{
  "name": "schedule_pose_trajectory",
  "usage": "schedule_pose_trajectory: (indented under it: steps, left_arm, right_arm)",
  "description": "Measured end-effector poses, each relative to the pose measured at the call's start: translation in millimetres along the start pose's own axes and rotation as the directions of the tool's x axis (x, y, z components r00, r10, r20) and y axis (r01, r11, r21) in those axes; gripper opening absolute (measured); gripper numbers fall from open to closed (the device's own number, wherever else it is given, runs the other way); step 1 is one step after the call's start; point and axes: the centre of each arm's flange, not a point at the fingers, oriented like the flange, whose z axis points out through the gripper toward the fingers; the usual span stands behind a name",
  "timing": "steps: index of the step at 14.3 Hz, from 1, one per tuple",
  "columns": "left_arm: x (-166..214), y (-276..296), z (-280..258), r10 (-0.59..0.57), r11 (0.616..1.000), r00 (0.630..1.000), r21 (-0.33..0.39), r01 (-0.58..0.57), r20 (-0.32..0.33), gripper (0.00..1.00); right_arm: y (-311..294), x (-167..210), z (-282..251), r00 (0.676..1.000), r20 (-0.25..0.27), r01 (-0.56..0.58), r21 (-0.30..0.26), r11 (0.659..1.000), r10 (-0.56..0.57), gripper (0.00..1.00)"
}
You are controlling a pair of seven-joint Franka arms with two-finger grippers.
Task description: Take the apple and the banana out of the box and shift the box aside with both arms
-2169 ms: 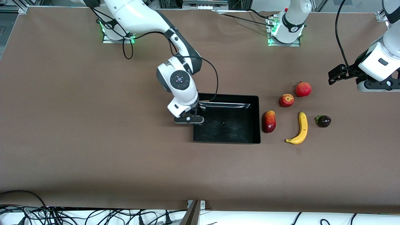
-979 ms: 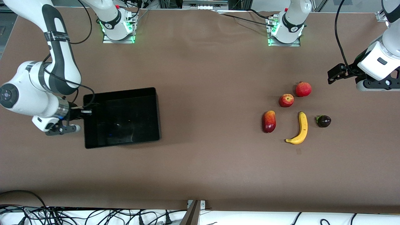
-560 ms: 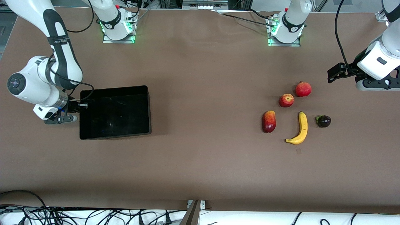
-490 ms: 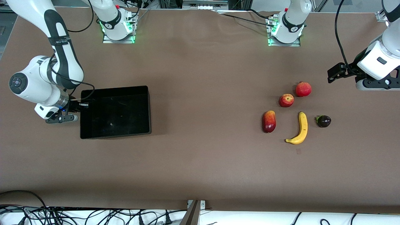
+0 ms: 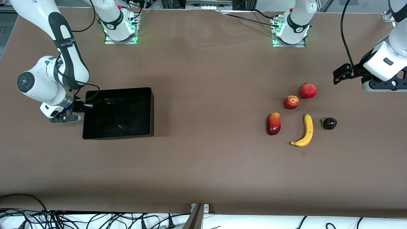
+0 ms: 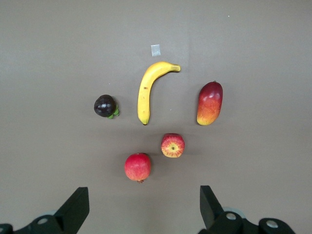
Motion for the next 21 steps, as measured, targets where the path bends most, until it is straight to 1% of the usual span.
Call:
schedule_pose_trajectory:
  steps: [1, 2, 4, 5, 6, 7, 8, 10, 11, 13, 15, 17, 19, 21]
  left_arm:
    - [0, 0, 0, 0.0, 1.0, 1.0, 0.0, 0.0, 0.0, 1.0]
    - [0, 1, 0, 0.001, 1.0, 1.0, 0.0, -0.001, -0.001, 1.0]
    - [-1, 4, -1, 0.007, 1.0, 1.0, 0.0, -0.007, -0.001, 1.0]
    - [-1, 6, -1, 0.011, 1.0, 1.0, 0.001, -0.011, -0.002, 1.0]
    - [-1, 7, -1, 0.012, 1.0, 1.0, 0.001, -0.012, -0.002, 1.0]
    - [-1, 7, -1, 0.012, 1.0, 1.0, 0.001, -0.012, -0.002, 1.0]
    - [-1, 7, -1, 0.012, 1.0, 1.0, 0.001, -0.012, -0.002, 1.0]
    - [-1, 7, -1, 0.012, 1.0, 1.0, 0.001, -0.012, -0.002, 1.0]
    - [-1, 7, -1, 0.012, 1.0, 1.0, 0.001, -0.012, -0.002, 1.0]
    - [-1, 7, -1, 0.012, 1.0, 1.0, 0.001, -0.012, -0.002, 1.0]
    - [-1, 8, -1, 0.012, 1.0, 1.0, 0.001, -0.012, -0.002, 1.0]
    - [-1, 8, -1, 0.012, 1.0, 1.0, 0.001, -0.012, -0.001, 1.0]
    - [-1, 8, -1, 0.011, 1.0, 1.0, 0.001, -0.011, -0.001, 1.0]
    - [-1, 8, -1, 0.011, 1.0, 1.0, 0.001, -0.011, 0.0, 1.0]
  right_arm:
    - [0, 0, 0, 1.0, 0.0, 0.0, 0.0, 1.0, 0.0, 0.07]
    - [0, -1, 1, 1.0, 0.001, 0.0, 0.0, 1.0, 0.0, 0.15]
    - [0, 0, -1, 1.0, -0.002, 0.001, 0.0, 1.0, -0.001, 0.36]
    - [-1, 3, -4, 1.0, -0.01, 0.005, -0.001, 1.0, -0.005, 0.44]
    - [-3, 7, -10, 1.0, -0.023, 0.01, -0.001, 1.0, -0.01, 0.56]
    - [-8, 14, -20, 0.999, -0.034, 0.02, 0.002, 1.0, -0.02, 0.66]
    - [-15, 22, -33, 0.999, -0.033, 0.035, 0.013, 0.999, -0.034, 0.78]
    - [-37, 40, -69, 0.997, -0.014, 0.07, 0.037, 0.997, -0.07, 0.96]
    - [-47, 48, -90, 0.997, -0.002, 0.083, 0.035, 0.996, -0.083, 1.0]
    - [-66, 58, -135, 0.997, 0.027, 0.076, 0.018, 0.997, -0.076, 1.0]
    - [-90, 57, -184, 0.997, 0.052, 0.058, 0.001, 0.998, -0.058, 1.0]
    - [-112, 46, -227, 0.997, 0.053, 0.053, -0.02, 0.998, -0.052, 1.0]
    - [-120, 32, -257, 0.998, 0.037, 0.055, -0.016, 0.998, -0.055, 1.0]
    - [-117, 26, -281, 0.998, 0.018, 0.052, -0.01, 0.999, -0.052, 1.0]
